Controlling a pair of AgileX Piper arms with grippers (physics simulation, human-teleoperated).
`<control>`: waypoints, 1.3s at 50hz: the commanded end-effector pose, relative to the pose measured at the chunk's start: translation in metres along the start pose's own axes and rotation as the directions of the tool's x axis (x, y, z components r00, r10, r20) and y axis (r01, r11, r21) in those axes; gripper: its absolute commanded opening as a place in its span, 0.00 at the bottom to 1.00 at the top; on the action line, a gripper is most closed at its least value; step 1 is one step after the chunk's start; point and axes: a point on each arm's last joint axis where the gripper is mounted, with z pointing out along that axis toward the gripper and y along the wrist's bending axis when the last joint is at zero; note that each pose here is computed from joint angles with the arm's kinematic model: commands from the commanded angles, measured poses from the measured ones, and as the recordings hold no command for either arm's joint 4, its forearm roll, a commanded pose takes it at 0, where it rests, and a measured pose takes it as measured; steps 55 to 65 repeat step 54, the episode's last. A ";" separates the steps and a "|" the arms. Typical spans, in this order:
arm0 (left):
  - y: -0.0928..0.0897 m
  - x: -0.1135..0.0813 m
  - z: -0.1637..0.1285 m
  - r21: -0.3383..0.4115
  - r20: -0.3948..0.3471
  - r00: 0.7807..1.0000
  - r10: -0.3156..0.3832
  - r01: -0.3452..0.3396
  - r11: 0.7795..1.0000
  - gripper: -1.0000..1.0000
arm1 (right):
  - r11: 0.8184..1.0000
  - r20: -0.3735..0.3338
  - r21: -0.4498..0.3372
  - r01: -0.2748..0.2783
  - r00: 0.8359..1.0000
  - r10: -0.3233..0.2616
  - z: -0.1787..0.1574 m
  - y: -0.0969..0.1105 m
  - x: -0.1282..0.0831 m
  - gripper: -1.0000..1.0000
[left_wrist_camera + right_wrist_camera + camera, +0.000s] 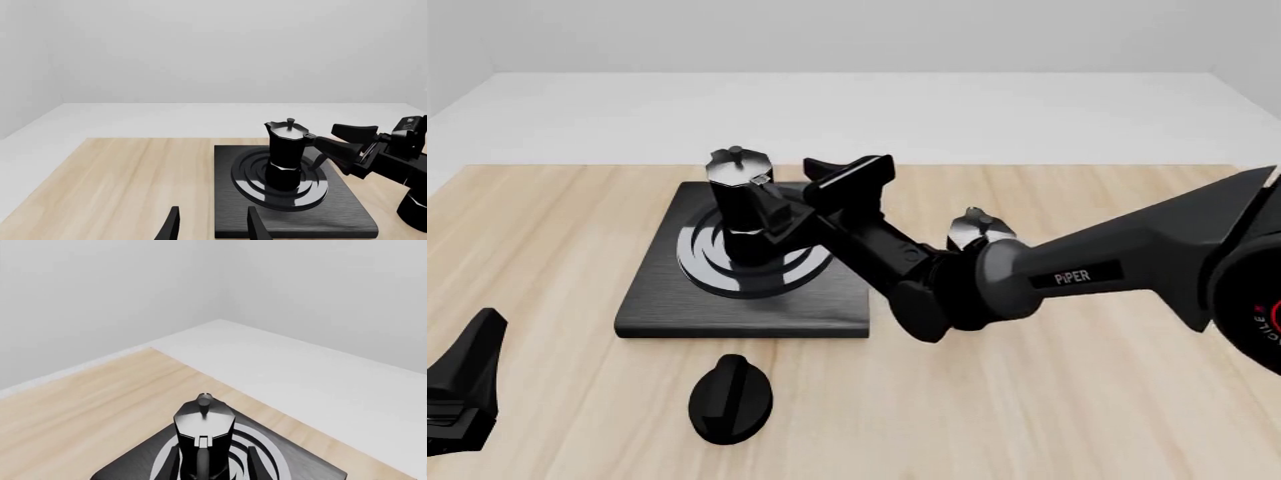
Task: Put the right moka pot on the stove.
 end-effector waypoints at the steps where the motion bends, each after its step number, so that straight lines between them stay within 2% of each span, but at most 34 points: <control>1: 0.000 0.000 0.000 0.000 0.000 1.000 0.000 0.000 1.000 1.00 | 1.000 -0.003 -0.005 0.001 1.000 -0.001 -0.016 0.002 -0.009 1.00; 24: 0.000 0.000 0.000 0.000 0.000 1.000 0.000 0.000 1.000 1.00 | 1.000 0.003 -0.005 0.004 1.000 -0.004 -0.063 0.002 -0.032 1.00; 30: 0.000 0.000 0.000 0.000 0.000 1.000 0.000 0.000 1.000 1.00 | 1.000 -0.005 0.005 0.004 1.000 -0.004 -0.075 -0.002 -0.045 1.00; 31: 0.000 0.000 0.000 0.000 0.000 1.000 0.000 0.000 1.000 1.00 | 1.000 -0.032 0.020 0.014 0.999 -0.014 -0.072 -0.007 -0.045 1.00; 33: 0.000 0.000 0.000 0.000 0.000 1.000 0.000 0.000 1.000 1.00 | 1.000 -0.014 0.012 0.011 1.000 -0.011 -0.081 -0.004 -0.051 1.00; 41: 0.000 0.000 0.000 0.000 0.000 1.000 0.000 0.000 1.000 1.00 | 0.999 -0.022 0.028 0.018 1.000 -0.018 -0.093 -0.009 -0.060 1.00; 44: 0.000 0.000 0.000 0.000 0.000 1.000 0.000 0.000 1.000 1.00 | 0.999 -0.032 0.038 0.021 0.999 -0.020 -0.098 -0.012 -0.070 1.00; 54: 0.000 0.000 0.000 0.000 0.000 1.000 0.000 0.000 1.000 1.00 | 0.998 -0.061 0.054 0.045 0.997 -0.042 -0.104 -0.018 -0.082 1.00; 65: 0.000 0.000 0.000 0.000 0.000 1.000 0.000 0.000 1.000 1.00 | 0.998 -0.061 0.054 0.045 0.997 -0.042 -0.104 -0.018 -0.082 1.00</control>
